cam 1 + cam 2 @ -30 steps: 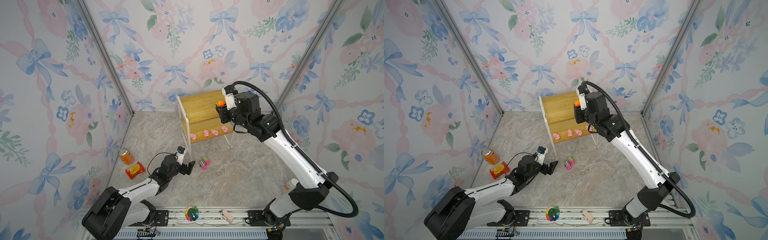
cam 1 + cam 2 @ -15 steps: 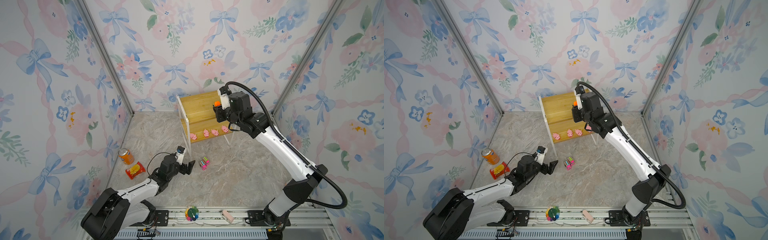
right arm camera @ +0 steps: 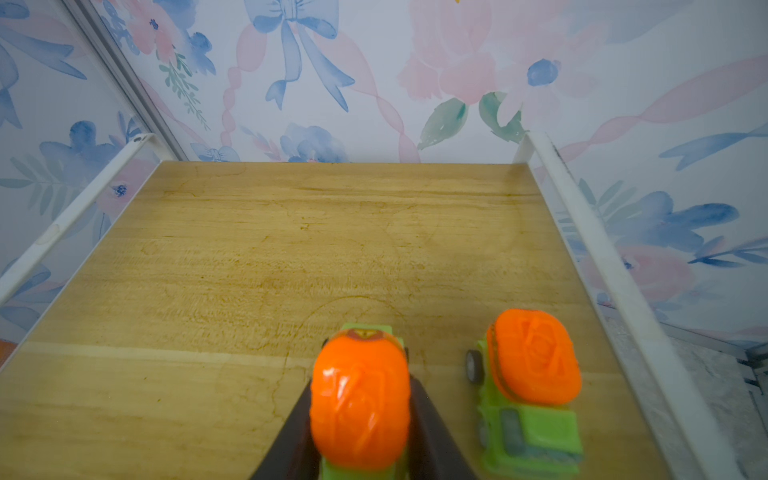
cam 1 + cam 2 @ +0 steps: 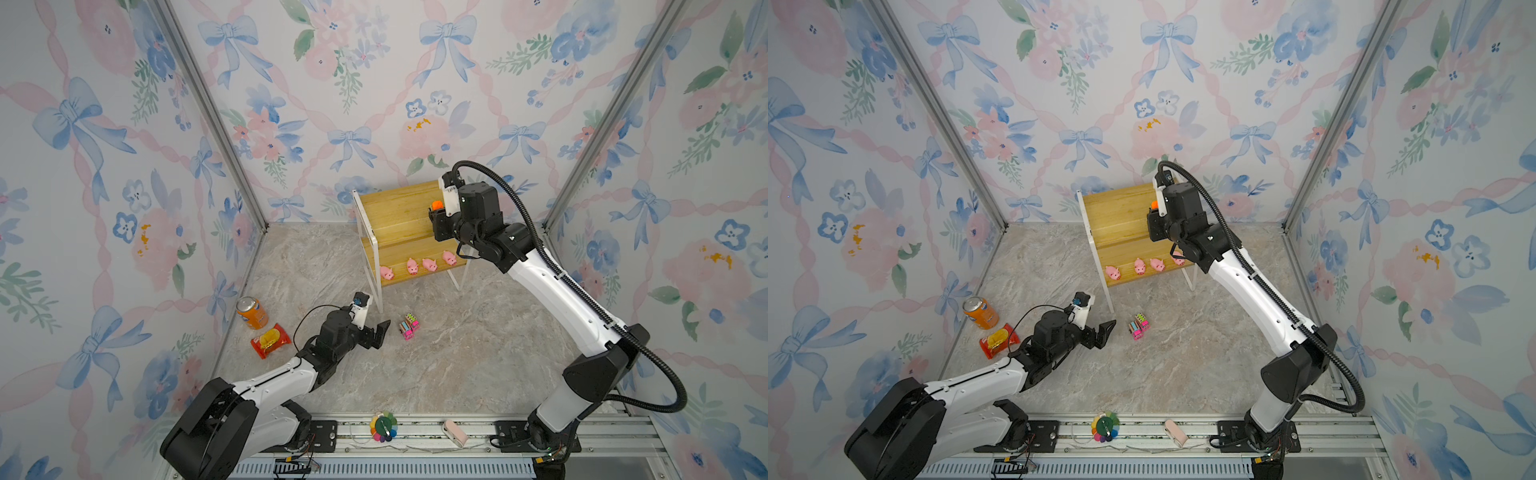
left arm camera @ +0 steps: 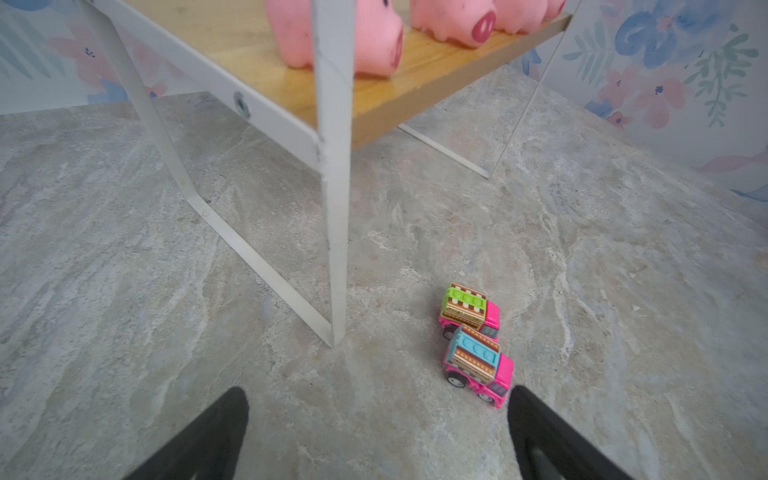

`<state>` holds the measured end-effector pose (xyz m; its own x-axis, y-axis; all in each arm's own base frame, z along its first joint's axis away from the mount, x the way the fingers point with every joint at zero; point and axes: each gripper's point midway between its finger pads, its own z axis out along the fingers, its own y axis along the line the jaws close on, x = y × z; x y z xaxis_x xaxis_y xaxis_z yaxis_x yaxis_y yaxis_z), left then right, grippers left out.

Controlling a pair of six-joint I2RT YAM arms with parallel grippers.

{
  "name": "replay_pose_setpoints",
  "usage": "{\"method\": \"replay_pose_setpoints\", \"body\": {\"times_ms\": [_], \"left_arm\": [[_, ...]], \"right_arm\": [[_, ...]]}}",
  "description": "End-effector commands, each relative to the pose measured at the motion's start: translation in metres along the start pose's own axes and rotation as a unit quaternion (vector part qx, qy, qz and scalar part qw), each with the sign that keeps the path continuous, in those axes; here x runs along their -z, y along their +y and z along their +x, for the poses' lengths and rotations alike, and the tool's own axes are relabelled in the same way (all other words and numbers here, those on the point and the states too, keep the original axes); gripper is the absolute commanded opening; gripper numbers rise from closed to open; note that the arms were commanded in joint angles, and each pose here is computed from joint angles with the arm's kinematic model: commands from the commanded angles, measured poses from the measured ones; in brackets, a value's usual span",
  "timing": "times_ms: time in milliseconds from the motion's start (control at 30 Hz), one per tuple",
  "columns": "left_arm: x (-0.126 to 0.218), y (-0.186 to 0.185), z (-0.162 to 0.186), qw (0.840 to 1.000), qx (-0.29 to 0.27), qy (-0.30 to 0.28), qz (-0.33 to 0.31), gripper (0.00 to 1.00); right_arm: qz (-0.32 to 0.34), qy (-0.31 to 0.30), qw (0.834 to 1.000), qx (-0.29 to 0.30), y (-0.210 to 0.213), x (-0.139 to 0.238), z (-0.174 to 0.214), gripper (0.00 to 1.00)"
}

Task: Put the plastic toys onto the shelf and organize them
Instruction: 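Lower the truck onto the top shelf beside the first truck, then open the right gripper and release the truck on the top shelf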

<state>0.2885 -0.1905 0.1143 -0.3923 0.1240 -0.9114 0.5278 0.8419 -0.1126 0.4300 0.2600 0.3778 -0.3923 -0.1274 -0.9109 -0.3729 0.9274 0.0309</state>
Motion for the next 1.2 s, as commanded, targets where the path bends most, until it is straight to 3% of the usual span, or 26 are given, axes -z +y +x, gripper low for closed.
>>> {"method": "replay_pose_setpoints", "body": {"times_ms": [0,267,600,833,1167], "left_arm": [[0.002,-0.002,-0.001,1.0,-0.005,-0.002,0.002,0.98],[0.004,0.0,-0.001,1.0,-0.006,-0.005,-0.001,0.98],[0.003,0.0,0.0,1.0,-0.006,-0.003,-0.002,0.98],[0.004,0.0,-0.002,1.0,-0.006,-0.006,-0.002,0.98],[0.003,0.0,0.0,1.0,-0.006,-0.002,-0.003,0.98]], "right_arm": [[-0.005,0.003,1.0,-0.009,0.002,-0.009,0.003,0.34],[-0.003,0.01,1.0,-0.008,0.001,-0.014,0.008,0.36],[-0.005,0.005,1.0,-0.008,0.002,-0.009,0.005,0.52],[-0.012,-0.011,1.0,0.006,0.005,0.025,0.0,0.66],[-0.036,0.006,0.999,0.02,0.011,0.084,0.026,0.72]]}}
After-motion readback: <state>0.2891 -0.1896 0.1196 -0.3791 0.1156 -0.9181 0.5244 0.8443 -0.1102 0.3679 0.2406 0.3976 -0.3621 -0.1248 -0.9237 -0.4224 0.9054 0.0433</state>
